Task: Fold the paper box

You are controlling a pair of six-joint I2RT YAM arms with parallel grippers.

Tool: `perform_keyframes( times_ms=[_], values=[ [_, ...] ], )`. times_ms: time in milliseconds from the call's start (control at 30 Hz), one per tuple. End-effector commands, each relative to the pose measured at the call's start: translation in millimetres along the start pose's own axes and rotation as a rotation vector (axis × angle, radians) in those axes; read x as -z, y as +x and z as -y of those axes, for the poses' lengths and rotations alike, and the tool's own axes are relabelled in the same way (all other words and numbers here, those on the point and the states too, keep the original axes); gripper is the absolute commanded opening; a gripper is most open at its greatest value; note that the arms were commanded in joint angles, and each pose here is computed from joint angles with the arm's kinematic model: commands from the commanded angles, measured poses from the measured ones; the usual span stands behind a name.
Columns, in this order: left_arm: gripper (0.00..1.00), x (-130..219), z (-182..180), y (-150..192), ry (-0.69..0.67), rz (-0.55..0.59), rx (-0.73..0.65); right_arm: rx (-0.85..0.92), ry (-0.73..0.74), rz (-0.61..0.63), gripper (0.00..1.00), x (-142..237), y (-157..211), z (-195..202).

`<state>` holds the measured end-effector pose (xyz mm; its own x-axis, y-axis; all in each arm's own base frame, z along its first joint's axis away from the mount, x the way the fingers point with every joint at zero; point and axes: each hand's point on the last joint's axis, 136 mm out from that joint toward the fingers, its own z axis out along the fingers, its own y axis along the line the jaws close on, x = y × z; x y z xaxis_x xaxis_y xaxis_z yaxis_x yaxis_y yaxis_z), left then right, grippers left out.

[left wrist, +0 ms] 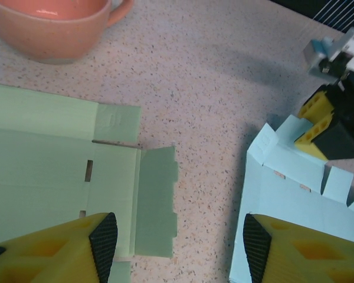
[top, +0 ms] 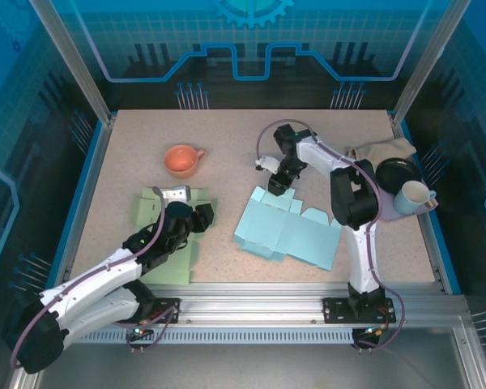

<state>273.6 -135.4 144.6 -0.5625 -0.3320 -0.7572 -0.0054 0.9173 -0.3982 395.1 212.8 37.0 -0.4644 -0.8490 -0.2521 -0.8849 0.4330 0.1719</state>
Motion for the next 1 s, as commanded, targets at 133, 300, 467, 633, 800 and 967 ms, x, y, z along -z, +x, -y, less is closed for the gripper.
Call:
perform_keyframes(
  times_ms=[133, 300, 467, 633, 800, 967],
  values=[
    [0.62, -4, -9, -1, -0.047, 0.016, 0.016, 0.081, -0.073, 0.008, 0.00, 0, 4, -21],
    [0.62, -10, -1, 0, -0.032, -0.007, 0.031, 0.003, 0.023, 0.194, 0.00, 38, -7, -14],
    [0.62, -15, 21, -3, 0.029, -0.051, 0.053, -0.169, 0.242, 0.517, 0.00, 102, -15, 3],
    [0.62, -23, 52, -5, 0.109, -0.076, 0.054, -0.274, 0.393, 0.744, 0.00, 147, -8, -4],
    [0.63, -37, 80, -8, 0.144, -0.095, -0.009, -0.334, 0.520, 0.916, 0.00, 176, 12, -15],
    [0.63, -56, 86, -9, 0.127, -0.090, -0.097, -0.302, 0.539, 0.966, 0.00, 181, 17, -22]
  ],
)
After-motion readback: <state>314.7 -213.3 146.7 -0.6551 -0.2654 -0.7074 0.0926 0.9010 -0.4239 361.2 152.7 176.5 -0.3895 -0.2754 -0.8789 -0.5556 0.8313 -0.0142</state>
